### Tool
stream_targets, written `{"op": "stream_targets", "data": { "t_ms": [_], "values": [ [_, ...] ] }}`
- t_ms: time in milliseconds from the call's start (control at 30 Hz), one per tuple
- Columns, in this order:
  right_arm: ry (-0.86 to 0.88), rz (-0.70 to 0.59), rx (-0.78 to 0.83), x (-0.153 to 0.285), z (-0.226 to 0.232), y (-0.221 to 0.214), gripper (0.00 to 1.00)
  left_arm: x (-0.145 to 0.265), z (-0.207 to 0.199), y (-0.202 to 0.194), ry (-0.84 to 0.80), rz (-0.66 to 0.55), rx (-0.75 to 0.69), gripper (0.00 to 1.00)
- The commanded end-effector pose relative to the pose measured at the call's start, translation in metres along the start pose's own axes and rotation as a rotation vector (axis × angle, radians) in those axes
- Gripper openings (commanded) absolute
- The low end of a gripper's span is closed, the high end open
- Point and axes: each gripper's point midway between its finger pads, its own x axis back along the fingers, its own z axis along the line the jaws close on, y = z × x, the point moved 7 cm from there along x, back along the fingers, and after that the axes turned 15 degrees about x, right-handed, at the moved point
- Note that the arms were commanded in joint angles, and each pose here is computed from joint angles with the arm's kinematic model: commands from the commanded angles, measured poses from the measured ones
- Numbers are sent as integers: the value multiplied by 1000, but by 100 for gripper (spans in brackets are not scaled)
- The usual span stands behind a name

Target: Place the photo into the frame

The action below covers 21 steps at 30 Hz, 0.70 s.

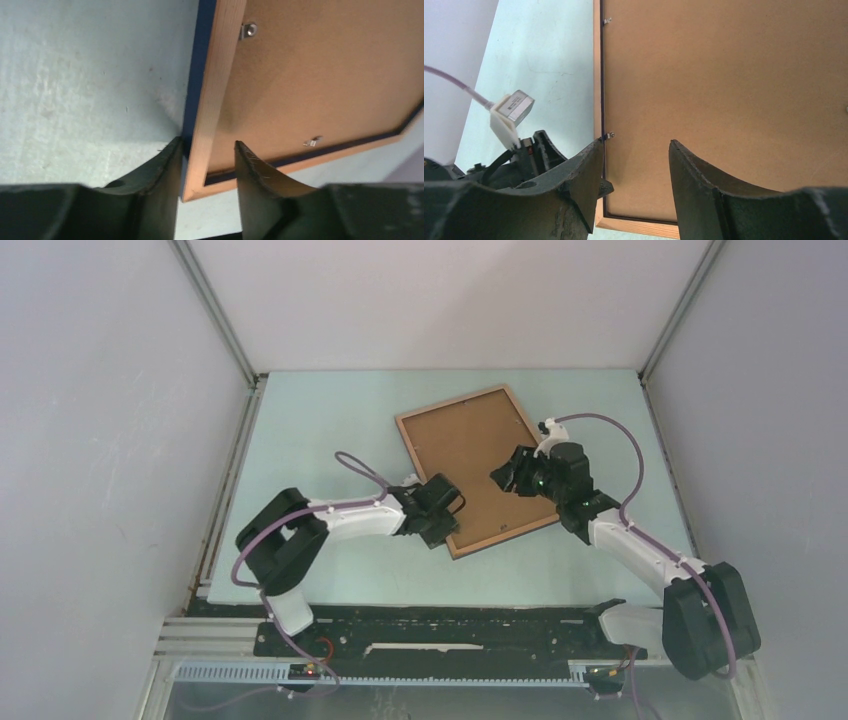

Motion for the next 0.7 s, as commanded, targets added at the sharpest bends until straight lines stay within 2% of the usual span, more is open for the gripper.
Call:
{"op": "stream_targets", "data": {
  "t_ms": [0, 133, 233, 367, 467, 567, 667],
  "values": [
    [11, -41, -1, -2, -1, 8, 59, -2, -17, 0, 56, -50, -82, 35],
    [15, -40, -11, -1, -2, 9, 59, -1, -9, 8, 88, -98, -99, 23],
    [14, -41, -15, -1, -3, 9, 59, -3, -9, 13, 101, -110, -127, 21],
    [14, -34, -21, -3, -3, 7, 59, -4, -12, 21, 116, -124, -240, 1],
    [14, -33, -29, -3, -5, 7, 59, -1, -17, 31, 122, -141, -359, 0],
    [17, -32, -34, -3, -5, 7, 59, 6, -21, 54, 146, -258, -481, 0],
    [32, -26, -40, -5, -4, 6, 59, 6, -25, 73, 131, -292, -601, 0]
  ]
}}
